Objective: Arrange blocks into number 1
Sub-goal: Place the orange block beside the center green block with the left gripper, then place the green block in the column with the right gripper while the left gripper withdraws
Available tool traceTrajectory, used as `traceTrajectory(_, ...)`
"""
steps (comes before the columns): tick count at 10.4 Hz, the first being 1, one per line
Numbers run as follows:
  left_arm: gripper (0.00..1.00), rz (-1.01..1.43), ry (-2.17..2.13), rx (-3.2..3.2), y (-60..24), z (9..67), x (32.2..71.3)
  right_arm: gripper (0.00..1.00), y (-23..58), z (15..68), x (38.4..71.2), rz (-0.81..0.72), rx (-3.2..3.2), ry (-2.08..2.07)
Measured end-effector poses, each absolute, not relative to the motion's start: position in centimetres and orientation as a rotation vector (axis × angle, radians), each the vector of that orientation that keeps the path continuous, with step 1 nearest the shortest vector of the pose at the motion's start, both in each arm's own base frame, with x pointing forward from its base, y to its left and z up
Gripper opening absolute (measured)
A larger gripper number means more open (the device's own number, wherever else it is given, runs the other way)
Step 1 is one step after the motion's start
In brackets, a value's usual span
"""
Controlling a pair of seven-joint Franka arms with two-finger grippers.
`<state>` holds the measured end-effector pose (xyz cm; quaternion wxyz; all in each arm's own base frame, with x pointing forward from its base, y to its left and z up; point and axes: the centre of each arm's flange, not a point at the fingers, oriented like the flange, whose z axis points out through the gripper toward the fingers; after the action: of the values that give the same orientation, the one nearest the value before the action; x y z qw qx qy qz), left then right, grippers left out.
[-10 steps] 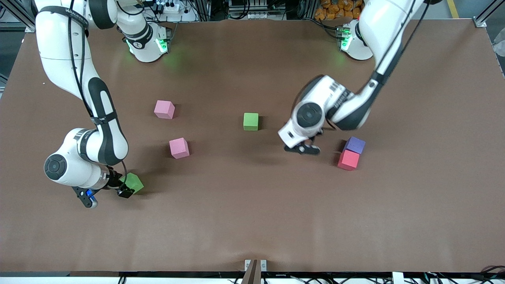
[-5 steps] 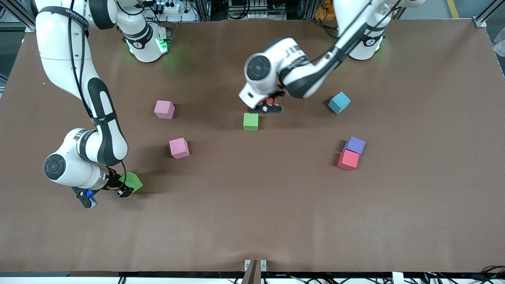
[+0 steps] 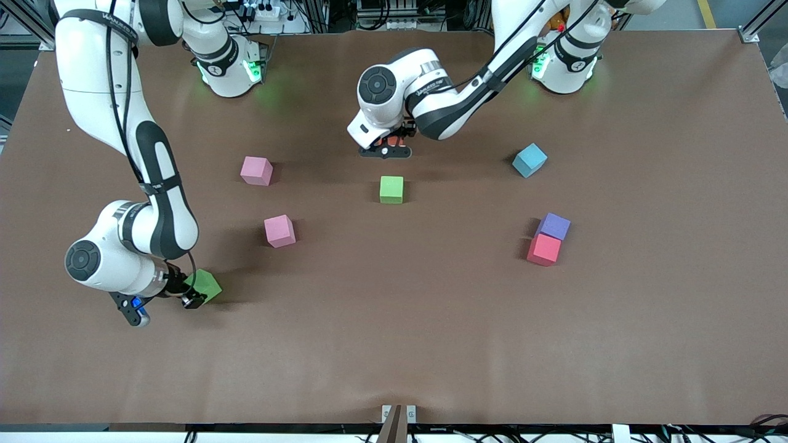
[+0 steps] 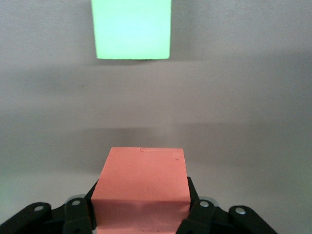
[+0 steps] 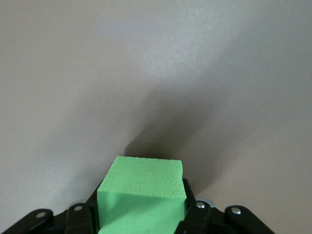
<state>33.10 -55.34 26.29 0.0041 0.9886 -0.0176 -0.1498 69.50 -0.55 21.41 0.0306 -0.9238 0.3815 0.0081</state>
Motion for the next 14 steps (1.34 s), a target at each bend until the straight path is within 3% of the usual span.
traceTrajectory(6, 0.64, -0.451, -0.050, 3.116, -54.4, 21.8, 35.0, 0.61, 2.6, 32.5, 69.5, -0.108, -2.918, 0.741)
traceTrajectory(14, 0.64, -0.430, -0.061, 3.109, -53.9, 20.0, 37.9, 0.61, 6.6, 34.6, 67.1, -0.125, -2.983, 0.381)
